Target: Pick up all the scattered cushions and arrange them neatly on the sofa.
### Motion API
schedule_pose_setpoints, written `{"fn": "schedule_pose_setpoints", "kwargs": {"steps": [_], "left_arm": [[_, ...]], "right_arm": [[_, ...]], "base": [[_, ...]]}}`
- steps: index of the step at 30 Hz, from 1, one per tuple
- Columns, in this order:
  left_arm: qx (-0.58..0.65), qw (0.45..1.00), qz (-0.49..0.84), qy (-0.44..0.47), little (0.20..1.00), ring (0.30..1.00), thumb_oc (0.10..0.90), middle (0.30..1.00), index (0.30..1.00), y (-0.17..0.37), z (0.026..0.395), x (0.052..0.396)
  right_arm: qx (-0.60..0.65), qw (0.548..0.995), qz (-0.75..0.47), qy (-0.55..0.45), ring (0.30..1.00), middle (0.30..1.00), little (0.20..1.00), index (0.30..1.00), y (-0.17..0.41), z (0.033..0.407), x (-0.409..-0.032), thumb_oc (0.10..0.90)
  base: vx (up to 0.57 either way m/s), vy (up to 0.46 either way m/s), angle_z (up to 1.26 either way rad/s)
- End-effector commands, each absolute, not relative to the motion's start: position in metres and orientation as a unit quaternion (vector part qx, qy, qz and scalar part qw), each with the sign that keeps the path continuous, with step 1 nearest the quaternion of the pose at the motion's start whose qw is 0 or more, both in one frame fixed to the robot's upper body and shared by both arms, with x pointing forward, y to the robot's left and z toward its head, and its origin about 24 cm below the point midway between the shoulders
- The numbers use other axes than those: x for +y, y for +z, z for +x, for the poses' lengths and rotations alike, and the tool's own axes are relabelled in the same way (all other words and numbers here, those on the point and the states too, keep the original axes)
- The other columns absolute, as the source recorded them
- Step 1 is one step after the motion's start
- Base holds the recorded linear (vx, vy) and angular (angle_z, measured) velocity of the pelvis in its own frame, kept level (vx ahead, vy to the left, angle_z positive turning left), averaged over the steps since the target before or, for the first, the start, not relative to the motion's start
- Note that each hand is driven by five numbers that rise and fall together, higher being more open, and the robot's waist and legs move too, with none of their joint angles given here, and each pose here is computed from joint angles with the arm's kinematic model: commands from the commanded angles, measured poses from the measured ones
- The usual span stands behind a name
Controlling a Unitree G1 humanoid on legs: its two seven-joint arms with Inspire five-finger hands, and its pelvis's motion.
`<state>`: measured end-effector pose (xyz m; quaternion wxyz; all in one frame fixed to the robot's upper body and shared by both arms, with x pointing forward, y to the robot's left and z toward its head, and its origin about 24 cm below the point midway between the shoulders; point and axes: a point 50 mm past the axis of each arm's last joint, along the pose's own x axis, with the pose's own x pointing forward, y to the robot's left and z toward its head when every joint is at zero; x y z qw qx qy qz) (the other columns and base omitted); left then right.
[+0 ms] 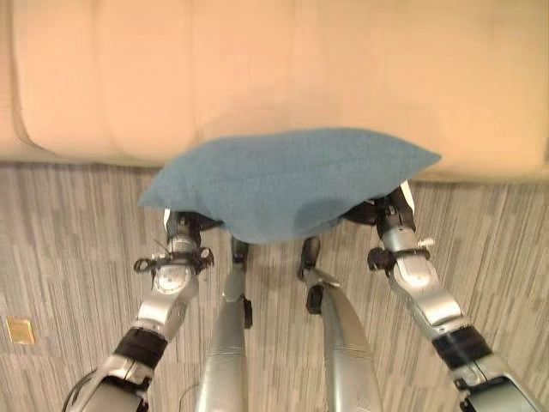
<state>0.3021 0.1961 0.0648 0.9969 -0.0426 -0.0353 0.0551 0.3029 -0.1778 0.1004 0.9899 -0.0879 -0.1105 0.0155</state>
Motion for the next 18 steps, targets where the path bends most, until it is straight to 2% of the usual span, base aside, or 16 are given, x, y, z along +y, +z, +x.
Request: {"fn": "schedule_pose_setpoints", "kwargs": {"steps": [1, 12, 18], "left_arm": [[-0.194, 0.963, -0.135, -0.125, 0.3, 0.3, 0.4, 0.3, 0.3, 0.115, 0.29, 0.122], [-0.143, 0.977, -0.149, -0.051, 0.3, 0.3, 0.4, 0.3, 0.3, 0.079, 0.262, 0.161], [-0.13, 0.98, -0.143, -0.051, 0.3, 0.3, 0.4, 0.3, 0.3, 0.072, 0.253, 0.164]], "right_arm": [[-0.278, 0.942, 0.031, 0.187, 0.3, 0.3, 0.3, 0.3, 0.148, 0.276, -0.102, 0.4], [-0.25, 0.958, -0.027, 0.138, 0.3, 0.3, 0.3, 0.3, 0.129, 0.261, -0.142, 0.4], [-0.231, 0.965, -0.035, 0.122, 0.3, 0.3, 0.3, 0.3, 0.119, 0.253, -0.153, 0.4]], "base": [[0.0, 0.0, 0.0], [0.06, -0.066, 0.02], [0.03, -0.055, 0.14]]}}
